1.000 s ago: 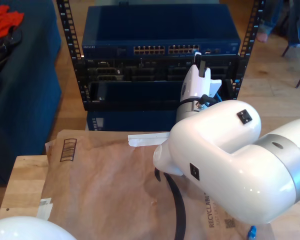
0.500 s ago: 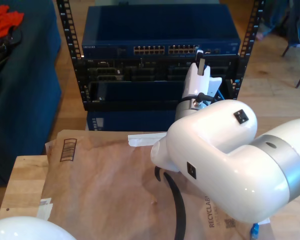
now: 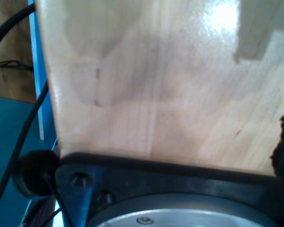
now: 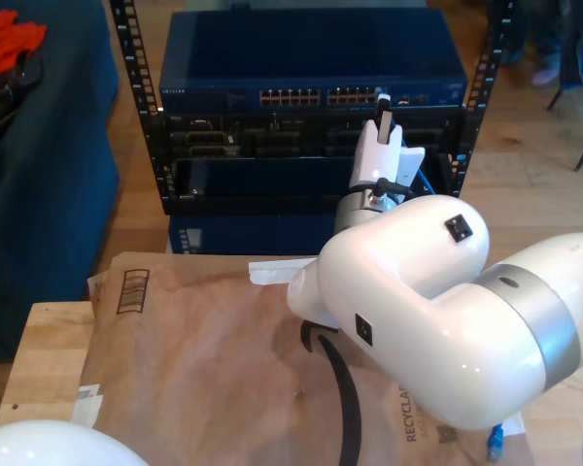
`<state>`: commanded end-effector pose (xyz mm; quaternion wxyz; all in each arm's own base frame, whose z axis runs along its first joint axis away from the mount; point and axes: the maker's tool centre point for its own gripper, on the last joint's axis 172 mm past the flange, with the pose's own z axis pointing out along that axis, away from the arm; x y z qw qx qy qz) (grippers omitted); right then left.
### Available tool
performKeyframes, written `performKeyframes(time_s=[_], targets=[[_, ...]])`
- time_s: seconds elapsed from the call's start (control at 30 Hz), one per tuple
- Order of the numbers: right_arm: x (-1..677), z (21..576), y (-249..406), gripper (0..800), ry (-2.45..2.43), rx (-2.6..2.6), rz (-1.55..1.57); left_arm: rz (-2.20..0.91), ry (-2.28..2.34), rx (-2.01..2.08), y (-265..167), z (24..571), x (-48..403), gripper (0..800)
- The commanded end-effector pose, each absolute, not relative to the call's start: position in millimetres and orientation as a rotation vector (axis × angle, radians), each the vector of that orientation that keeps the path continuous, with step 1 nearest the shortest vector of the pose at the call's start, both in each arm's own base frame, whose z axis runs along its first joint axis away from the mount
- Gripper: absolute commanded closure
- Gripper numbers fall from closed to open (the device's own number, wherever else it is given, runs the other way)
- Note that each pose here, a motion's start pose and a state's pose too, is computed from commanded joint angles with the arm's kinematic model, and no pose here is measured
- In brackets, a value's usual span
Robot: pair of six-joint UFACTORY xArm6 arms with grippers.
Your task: Grab the cable and plug it in
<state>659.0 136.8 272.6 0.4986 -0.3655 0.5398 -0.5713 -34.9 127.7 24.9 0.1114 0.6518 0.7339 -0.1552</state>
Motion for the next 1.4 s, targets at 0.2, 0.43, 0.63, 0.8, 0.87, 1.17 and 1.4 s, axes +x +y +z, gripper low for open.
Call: performKeyframes(time_s=[0.2,0.43,0.63,0.8,0.87,1.17,1.4], targets=[[659.4,271.3,135.9,800,1.308,-0.888,-1.384,-0.454,2.157,1.911,127.7,24.9,-34.8,0],[659.8,272.5,136.1,800,1.308,-0.886,-1.383,-0.456,2.155,1.914,127.7,24.9,-34.9,0],[659.9,273.3,137.6,800,1.306,-0.885,-1.38,-0.454,2.154,1.914,127.7,24.9,-34.6,0],[660.3,274.5,137.8,800,1.304,-0.883,-1.381,-0.456,2.155,1.914,127.7,24.9,-34.9,0],[660.5,275.1,137.9,800,1.303,-0.881,-1.38,-0.454,2.154,1.914,127.7,24.9,-34.6,0],[662.6,274.6,139.3,800,1.305,-0.883,-1.374,-0.454,2.156,1.913,127.7,24.9,-34.6,0],[663.5,272.0,137.9,800,1.307,-0.887,-1.376,-0.454,2.156,1.913,127.7,24.9,-34.6,0]])
